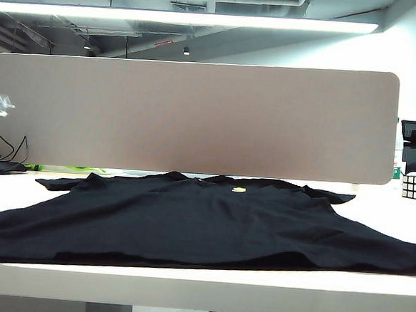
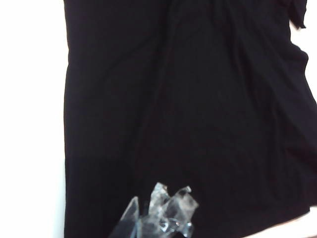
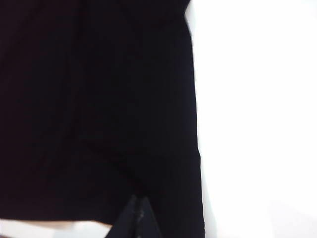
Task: Fold the bottom side of the T-shirt horizontally towards the center, about one-third of the way, then fold the sleeve back towards the center, creating a straight line along the edge of the T-shirt, and finally fold the bottom of the T-shirt up towards the top, creating a neat rectangle.
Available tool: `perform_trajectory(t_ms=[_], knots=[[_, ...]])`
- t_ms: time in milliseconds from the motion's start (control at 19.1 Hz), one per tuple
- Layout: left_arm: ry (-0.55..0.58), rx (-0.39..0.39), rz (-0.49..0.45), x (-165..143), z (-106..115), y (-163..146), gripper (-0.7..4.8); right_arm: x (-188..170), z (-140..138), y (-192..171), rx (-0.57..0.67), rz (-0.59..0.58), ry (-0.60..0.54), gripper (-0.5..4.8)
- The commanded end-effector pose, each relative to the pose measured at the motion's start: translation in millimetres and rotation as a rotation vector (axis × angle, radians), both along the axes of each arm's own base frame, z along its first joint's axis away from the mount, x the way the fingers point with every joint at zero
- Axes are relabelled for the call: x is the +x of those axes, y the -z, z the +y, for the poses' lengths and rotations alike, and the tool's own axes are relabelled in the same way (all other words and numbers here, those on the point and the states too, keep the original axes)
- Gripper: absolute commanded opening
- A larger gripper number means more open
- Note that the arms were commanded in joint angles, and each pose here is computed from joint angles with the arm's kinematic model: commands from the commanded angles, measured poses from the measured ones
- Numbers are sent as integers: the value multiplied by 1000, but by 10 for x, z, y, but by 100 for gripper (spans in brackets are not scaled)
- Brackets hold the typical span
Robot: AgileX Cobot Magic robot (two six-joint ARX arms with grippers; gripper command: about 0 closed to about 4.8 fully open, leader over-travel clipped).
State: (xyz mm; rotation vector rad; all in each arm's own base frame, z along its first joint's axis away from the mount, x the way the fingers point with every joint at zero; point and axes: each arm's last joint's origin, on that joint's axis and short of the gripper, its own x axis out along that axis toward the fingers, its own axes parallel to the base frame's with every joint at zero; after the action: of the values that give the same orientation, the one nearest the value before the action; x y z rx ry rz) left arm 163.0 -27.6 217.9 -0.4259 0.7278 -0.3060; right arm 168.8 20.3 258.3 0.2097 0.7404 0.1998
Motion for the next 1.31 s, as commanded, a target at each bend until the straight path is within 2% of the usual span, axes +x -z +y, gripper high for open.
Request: perform_trajectory(t_ms=[52, 157, 314, 523, 575, 627, 680, 732, 941, 1098, 1150, 1307], knots=[[58, -61, 47, 111, 69, 37, -5, 144, -25, 43, 37, 116, -61, -9], [60, -111, 86, 169, 159, 96, 9, 232, -58, 96, 57, 158, -70, -8], [62, -187, 145, 228, 294, 200, 58, 338, -132, 217, 102, 227, -69, -6], [31, -276, 225, 274, 452, 336, 62, 426, -270, 360, 156, 296, -53, 5], [24, -292, 247, 278, 481, 370, 62, 446, -302, 394, 173, 311, -46, 25], [26, -296, 277, 286, 497, 424, 63, 475, -374, 450, 192, 336, -21, 87], [31, -290, 291, 284, 497, 447, 63, 489, -418, 483, 204, 349, -7, 123], [36, -286, 309, 285, 498, 477, 79, 499, -439, 509, 219, 361, -2, 138], [18, -267, 383, 253, 495, 543, 190, 551, -504, 606, 244, 396, 17, 149], [10, -212, 423, 216, 488, 571, 192, 587, -528, 682, 252, 425, 26, 153], [-1, -196, 437, 208, 489, 577, 192, 616, -533, 714, 256, 428, 29, 190], [13, -191, 457, 196, 456, 585, 192, 654, -542, 765, 260, 438, 37, 212]])
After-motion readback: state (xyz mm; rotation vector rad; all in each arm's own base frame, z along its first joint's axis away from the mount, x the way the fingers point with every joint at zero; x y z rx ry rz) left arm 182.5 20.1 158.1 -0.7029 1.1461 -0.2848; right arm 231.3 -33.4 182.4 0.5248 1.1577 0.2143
